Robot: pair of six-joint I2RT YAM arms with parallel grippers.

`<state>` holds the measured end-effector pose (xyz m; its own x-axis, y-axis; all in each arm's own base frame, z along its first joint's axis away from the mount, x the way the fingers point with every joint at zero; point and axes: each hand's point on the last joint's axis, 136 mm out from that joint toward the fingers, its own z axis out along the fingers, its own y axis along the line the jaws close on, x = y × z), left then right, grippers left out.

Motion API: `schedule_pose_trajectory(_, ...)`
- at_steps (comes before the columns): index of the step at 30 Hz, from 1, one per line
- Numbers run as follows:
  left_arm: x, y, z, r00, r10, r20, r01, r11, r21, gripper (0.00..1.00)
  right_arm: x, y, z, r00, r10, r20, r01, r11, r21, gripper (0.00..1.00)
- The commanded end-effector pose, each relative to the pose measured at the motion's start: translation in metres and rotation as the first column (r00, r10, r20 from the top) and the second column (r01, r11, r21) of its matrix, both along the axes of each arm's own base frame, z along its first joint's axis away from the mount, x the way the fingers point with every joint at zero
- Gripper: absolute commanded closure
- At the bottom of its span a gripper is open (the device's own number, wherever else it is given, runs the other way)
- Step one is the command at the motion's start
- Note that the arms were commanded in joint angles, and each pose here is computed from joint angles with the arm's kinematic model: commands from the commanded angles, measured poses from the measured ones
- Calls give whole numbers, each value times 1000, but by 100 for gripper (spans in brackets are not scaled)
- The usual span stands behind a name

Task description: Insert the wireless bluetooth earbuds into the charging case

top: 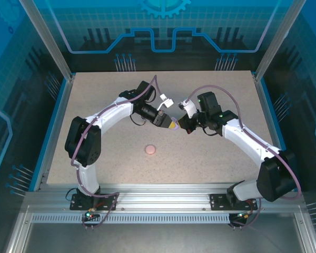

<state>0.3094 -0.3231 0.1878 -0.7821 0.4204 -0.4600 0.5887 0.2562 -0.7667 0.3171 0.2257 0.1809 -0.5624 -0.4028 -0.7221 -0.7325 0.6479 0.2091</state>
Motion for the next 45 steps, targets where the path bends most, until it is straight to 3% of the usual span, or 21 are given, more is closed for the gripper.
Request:
schedule_pose_trajectory(1, 2, -4, 9, 1000, -18, 7, 19, 999, -40, 82, 2, 11, 15, 999, 26, 34, -27, 999, 23, 100)
schedule_pose_trajectory(4, 4, -4, 8, 1000, -15, 10, 15, 999, -39, 93, 3, 9, 19, 999, 13, 42, -14, 1000, 24, 100)
schedule_pose_trajectory(6, 5, -4, 8, 1000, -9, 23, 10, 999, -38, 100, 5, 5, 24, 999, -15, 49, 14, 1000, 26, 86)
schedule_pose_trajectory(9, 8, -3, 10, 999, 9, 47, -8, 999, -35, 100, 11, -7, 35, 995, -86, 51, 84, 995, 49, 59)
schedule_pose_trajectory(11, 12, -1, 10, 997, 38, 66, -37, 999, -22, 100, 13, -19, 43, 989, -141, 46, 137, 987, 81, 49)
schedule_pose_trajectory(15, 25, 5, 10, 986, 125, 113, -129, 991, 27, 100, 16, -49, 57, 966, -259, 13, 254, 953, 164, 44)
schedule_pose_trajectory(19, 39, 12, 15, 958, 225, 175, -238, 970, 53, 100, 16, -71, 61, 931, -363, -37, 364, 916, 171, 41)
schedule_pose_trajectory(26, 53, 30, 32, 865, 370, 340, -393, 919, 1, 100, 21, -97, 44, 828, -538, -159, 557, 820, 130, 39)
schedule_pose_trajectory(32, 56, 45, 53, 748, 466, 472, -471, 874, -117, 100, 28, -107, 11, 749, -615, -246, 642, 766, 40, 39)
schedule_pose_trajectory(34, 58, 52, 62, 674, 525, 519, -508, 840, -191, 100, 30, -106, 1, 738, -620, -268, 648, 761, 25, 39)
schedule_pose_trajectory(40, 59, 76, 95, 383, 653, 654, -567, 725, -392, 100, 38, -96, -20, 729, -601, -329, 635, 773, -4, 40)
schedule_pose_trajectory(43, 52, 76, 113, 273, 659, 701, -516, 715, -471, 100, 43, -87, -31, 730, -583, -358, 617, 787, -23, 40)
schedule_pose_trajectory(45, 47, 70, 123, 227, 645, 729, -480, 726, -493, 100, 46, -80, -37, 730, -573, -372, 606, 795, -37, 41)
